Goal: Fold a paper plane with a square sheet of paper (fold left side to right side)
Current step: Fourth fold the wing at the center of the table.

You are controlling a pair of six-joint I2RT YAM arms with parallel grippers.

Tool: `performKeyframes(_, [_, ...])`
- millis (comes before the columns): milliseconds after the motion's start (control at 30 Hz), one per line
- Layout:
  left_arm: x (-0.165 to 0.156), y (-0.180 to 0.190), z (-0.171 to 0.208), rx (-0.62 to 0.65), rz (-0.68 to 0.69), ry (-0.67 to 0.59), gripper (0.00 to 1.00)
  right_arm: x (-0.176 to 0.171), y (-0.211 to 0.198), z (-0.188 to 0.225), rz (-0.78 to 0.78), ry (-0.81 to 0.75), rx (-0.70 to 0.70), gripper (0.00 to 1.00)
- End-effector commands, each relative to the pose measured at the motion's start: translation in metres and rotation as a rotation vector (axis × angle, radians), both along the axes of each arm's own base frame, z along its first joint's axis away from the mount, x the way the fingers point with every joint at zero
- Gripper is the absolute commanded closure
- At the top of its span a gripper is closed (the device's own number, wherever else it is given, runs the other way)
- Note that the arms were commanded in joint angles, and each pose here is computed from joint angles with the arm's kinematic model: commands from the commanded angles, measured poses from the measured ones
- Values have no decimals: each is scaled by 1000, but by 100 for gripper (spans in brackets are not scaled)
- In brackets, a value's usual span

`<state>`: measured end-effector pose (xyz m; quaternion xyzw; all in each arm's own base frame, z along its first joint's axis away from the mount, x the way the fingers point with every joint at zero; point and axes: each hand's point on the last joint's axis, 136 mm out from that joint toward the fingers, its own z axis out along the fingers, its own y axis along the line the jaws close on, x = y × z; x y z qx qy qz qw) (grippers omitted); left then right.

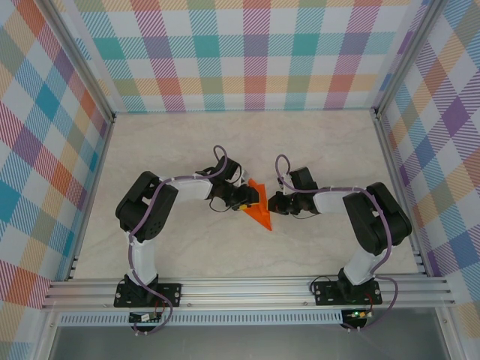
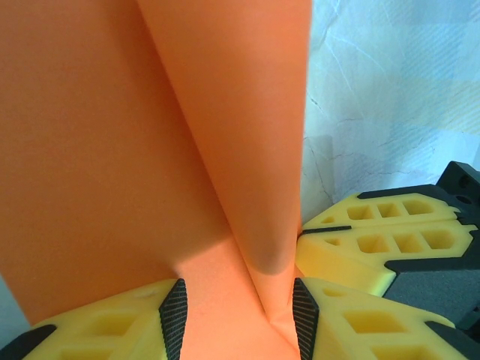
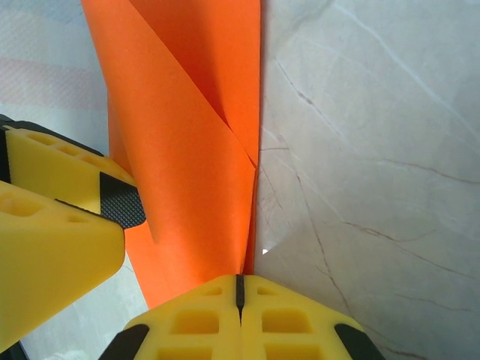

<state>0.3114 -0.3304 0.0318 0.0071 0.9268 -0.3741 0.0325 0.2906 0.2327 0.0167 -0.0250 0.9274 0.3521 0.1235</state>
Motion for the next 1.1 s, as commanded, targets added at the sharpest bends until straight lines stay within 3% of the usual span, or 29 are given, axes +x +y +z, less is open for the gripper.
performKeyframes(0, [-4, -1, -3, 36, -18, -2, 55, -8, -4, -12, 26, 34, -69, 100])
performKeyframes(333, [3, -6, 45, -8, -30, -80, 53, -16, -9, -31, 18, 94, -148, 100])
performKeyframes(467, [4, -14, 56, -49, -48, -81, 67, -17, -11, -33, 18, 97, -155, 100])
performKeyframes(700, [10, -32, 48, -105, -79, -45, 81, -18, -10, -33, 25, 96, -160, 100])
performKeyframes(1067, [19, -30, 9, -23, -81, -16, 81, -21, -14, -36, 35, 105, -187, 100])
